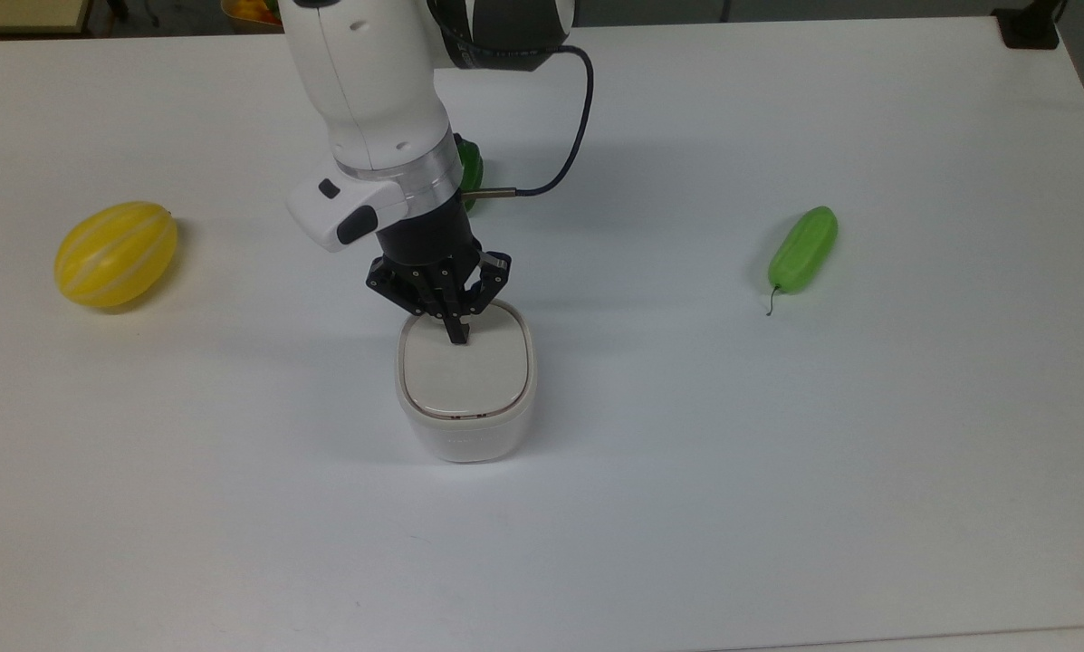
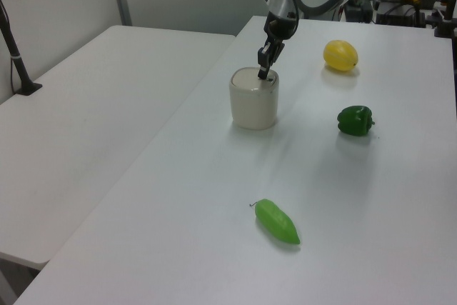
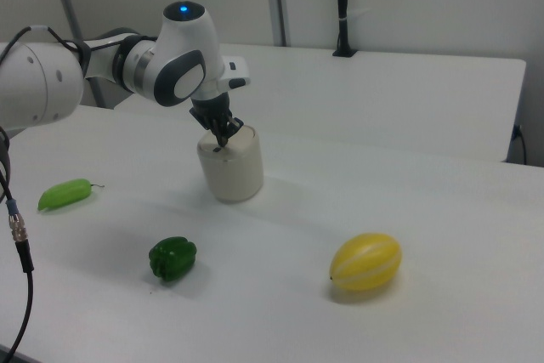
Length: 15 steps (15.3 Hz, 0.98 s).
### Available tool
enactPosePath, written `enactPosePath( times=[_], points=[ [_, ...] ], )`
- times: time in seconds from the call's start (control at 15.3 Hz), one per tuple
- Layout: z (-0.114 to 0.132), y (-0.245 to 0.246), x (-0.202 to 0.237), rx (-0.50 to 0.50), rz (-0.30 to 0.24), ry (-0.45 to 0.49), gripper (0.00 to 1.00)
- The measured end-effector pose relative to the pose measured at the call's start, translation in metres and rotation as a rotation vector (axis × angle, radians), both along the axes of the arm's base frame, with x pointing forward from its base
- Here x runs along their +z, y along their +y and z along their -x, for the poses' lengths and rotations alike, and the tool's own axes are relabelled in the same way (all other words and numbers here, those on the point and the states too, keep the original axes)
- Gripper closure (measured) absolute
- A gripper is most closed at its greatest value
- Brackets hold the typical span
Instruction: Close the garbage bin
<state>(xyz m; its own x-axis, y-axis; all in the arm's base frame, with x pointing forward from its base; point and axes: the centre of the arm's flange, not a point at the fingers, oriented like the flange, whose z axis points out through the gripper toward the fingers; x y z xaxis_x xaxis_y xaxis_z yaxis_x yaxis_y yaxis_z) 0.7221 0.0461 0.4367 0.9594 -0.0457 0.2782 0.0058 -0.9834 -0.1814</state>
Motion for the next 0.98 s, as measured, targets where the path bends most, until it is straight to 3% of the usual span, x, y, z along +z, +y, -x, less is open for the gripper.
enactPosePath(
  times=[0.65, 0.98],
  points=[
    [-0.001, 0.0, 0.002, 0.001, 0.0, -0.004, 0.99],
    [0.013, -0.022, 0.031, -0.005, -0.007, 0.078, 0.99]
  ],
)
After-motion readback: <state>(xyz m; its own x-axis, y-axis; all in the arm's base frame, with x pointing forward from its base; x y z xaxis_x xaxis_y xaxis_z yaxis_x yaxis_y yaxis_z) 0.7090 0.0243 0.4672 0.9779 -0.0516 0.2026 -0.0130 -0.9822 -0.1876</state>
